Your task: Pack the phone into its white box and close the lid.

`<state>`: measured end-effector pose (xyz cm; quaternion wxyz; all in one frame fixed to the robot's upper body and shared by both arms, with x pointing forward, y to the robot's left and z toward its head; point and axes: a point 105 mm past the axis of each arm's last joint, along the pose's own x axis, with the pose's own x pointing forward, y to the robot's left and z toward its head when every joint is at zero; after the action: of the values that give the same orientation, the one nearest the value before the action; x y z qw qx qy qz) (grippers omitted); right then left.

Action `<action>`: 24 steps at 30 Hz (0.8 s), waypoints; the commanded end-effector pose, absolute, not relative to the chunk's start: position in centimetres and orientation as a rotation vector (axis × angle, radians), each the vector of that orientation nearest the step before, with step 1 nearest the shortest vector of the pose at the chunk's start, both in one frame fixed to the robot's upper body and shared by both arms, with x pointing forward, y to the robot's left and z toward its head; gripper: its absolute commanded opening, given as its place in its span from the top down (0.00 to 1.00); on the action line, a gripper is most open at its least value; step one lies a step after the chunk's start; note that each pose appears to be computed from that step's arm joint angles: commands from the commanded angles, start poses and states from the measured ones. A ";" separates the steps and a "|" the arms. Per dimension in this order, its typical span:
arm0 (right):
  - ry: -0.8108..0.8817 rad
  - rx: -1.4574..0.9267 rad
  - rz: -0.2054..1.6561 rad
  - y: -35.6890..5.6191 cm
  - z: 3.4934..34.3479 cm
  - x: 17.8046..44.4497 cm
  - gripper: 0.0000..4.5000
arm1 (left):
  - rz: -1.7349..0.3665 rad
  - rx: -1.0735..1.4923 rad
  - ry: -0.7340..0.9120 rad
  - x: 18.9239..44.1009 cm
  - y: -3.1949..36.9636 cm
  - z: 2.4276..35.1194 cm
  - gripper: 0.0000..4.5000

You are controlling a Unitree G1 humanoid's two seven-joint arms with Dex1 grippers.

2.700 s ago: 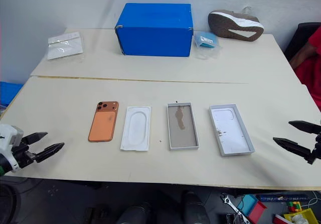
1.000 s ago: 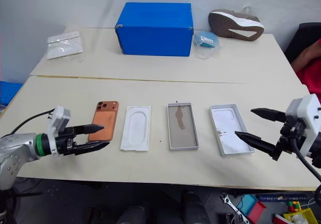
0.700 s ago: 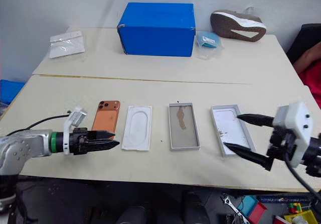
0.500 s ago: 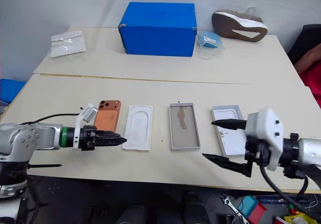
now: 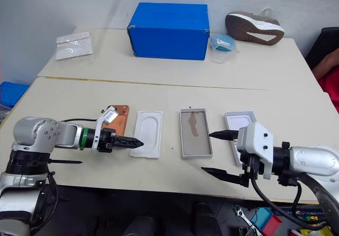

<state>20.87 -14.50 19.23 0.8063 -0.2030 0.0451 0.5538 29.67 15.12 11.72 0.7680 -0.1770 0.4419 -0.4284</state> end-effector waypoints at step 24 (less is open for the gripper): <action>0.083 -0.453 1.142 -14.6 19.1 20.7 0.00 | -0.915 -0.565 1.057 29.4 12.7 8.7 0.99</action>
<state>21.02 -14.82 18.52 0.8211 -0.1979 0.0553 0.5325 30.29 12.81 10.19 0.7475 -0.2403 0.4515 -0.4239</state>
